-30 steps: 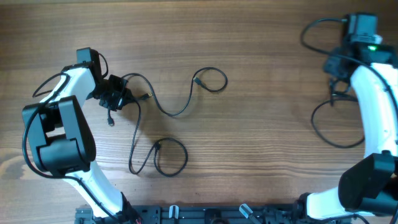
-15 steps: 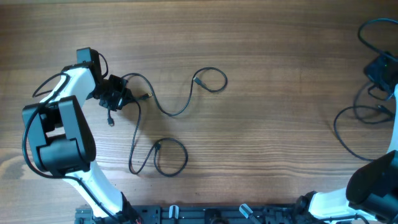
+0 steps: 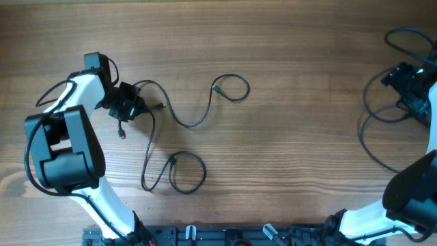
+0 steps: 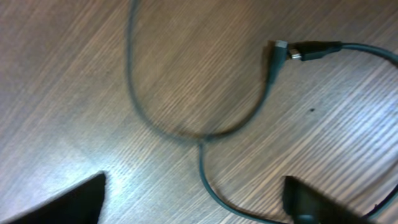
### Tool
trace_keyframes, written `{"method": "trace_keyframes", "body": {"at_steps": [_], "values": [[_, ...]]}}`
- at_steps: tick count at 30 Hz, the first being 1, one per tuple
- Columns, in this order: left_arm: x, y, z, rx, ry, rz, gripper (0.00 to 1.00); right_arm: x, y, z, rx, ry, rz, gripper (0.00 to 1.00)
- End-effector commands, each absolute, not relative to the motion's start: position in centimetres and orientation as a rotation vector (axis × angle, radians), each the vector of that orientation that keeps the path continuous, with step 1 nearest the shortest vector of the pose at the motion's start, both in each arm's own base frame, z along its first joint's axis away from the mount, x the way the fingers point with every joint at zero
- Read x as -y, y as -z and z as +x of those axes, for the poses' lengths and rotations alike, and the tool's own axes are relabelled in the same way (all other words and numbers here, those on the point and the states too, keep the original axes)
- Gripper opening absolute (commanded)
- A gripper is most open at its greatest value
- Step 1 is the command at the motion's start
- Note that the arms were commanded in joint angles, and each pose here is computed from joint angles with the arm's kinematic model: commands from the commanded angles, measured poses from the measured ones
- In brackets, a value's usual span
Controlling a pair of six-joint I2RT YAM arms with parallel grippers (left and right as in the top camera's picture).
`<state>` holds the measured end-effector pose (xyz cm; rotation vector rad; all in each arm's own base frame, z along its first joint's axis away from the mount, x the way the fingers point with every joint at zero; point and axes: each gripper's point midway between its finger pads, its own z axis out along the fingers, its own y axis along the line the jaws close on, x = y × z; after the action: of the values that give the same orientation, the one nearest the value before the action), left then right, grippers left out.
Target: Untangle cables
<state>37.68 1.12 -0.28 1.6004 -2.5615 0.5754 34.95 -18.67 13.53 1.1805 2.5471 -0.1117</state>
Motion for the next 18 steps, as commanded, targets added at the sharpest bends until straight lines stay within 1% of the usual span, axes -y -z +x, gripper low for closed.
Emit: {"method": "trace_keyframes", "body": {"at_steps": [1, 9, 14, 15, 16, 17, 18], "values": [[-2.5, 1.2, 37.1, 2.594, -0.471, 1.611, 0.13, 19.3, -13.5, 34.5, -2.556, 0.180, 1.190, 1.00], [-2.5, 1.2, 37.1, 2.594, -0.471, 1.611, 0.14, 18.8, -13.1, 33.4, -2.606, 0.179, 1.208, 1.00], [-2.5, 1.2, 37.1, 2.594, -0.471, 1.611, 0.14, 17.4, -11.9, 31.6, -2.693, 0.152, 1.239, 0.98], [-2.5, 1.2, 37.1, 2.594, -0.471, 1.611, 0.14, 17.4, -11.4, 31.4, -2.699, 0.152, 1.242, 0.95], [-2.5, 1.2, 37.1, 2.594, -0.471, 1.611, 0.14, 17.4, -10.9, 31.4, -2.699, 0.152, 1.242, 0.89], [-2.5, 1.2, 37.1, 2.594, -0.471, 1.611, 0.14, 17.4, -10.5, 31.4, -2.696, 0.153, 1.242, 0.81], [-2.5, 1.2, 37.1, 2.594, -0.471, 1.611, 0.14, 17.4, -10.0, 31.5, -2.690, 0.153, 1.239, 0.70]]}}
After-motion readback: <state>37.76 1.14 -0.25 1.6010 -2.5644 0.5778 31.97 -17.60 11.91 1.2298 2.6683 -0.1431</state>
